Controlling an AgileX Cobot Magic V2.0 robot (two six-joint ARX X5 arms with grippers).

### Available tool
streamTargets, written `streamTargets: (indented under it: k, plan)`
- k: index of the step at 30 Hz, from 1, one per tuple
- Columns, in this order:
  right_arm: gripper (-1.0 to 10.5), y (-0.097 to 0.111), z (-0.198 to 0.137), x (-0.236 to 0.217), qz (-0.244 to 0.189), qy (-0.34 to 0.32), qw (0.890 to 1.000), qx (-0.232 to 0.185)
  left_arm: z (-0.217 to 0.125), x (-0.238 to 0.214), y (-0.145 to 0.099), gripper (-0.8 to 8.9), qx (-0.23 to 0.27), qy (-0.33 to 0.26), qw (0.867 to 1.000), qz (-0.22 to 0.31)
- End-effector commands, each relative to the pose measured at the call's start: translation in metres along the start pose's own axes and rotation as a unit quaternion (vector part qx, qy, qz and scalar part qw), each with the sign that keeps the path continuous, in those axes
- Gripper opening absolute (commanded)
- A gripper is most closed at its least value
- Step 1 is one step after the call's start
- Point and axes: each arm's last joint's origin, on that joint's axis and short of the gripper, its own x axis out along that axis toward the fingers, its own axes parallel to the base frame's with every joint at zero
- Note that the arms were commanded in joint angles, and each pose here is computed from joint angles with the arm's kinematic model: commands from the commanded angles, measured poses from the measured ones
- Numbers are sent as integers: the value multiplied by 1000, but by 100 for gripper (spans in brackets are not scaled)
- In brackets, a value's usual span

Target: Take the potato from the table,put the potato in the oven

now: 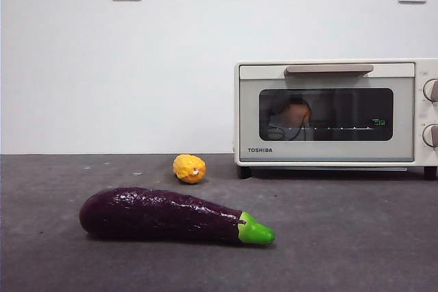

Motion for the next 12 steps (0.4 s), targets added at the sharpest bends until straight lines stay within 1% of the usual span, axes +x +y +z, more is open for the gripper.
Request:
streamTargets:
  k: [1,12]
  plan:
    - [63,-1,-2,-1,-2,10,1000,-3,-3,1,0,-4,-4,4,1000,-2]
    - [63,-1,-2,-1,-2,10,1000,-3,-5,3,0,-4,-4,17,1000,-2]
